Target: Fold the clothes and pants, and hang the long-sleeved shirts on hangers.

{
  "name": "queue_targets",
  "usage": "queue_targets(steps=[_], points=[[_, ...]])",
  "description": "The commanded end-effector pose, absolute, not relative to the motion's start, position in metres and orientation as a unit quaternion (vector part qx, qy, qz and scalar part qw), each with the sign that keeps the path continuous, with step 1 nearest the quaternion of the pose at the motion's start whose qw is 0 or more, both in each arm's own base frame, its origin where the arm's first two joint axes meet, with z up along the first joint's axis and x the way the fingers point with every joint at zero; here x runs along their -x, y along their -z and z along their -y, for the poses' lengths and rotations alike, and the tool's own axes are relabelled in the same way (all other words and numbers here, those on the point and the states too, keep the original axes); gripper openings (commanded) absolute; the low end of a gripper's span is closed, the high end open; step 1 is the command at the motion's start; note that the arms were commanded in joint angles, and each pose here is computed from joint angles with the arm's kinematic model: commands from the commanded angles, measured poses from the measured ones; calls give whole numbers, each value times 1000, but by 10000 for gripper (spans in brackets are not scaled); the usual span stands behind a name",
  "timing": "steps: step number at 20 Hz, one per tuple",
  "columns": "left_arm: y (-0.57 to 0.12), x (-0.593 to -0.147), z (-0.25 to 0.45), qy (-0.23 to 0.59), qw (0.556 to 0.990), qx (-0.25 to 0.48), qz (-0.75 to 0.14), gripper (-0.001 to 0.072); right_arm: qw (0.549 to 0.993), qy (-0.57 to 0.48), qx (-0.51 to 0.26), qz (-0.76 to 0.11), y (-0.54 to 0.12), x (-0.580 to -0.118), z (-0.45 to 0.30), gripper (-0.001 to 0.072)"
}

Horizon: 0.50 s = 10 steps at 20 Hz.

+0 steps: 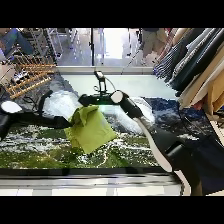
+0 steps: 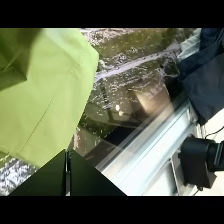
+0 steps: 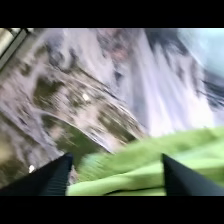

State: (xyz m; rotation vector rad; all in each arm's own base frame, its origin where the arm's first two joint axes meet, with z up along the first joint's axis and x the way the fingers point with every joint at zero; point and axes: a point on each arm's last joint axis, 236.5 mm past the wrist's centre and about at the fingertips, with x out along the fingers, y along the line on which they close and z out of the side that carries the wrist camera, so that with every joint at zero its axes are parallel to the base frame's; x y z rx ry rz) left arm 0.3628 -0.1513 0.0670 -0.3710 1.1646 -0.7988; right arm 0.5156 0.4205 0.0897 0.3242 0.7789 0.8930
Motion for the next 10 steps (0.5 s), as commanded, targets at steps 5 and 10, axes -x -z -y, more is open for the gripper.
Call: queue_targets(steps=[5, 10], points=[[-9, -363, 198, 382, 703, 159, -579, 18, 731, -375, -143, -552, -29, -483, -323, 536], [-5, -366, 196, 370, 725, 110, -571, 60, 733, -352, -128, -567, -25, -482, -305, 537]])
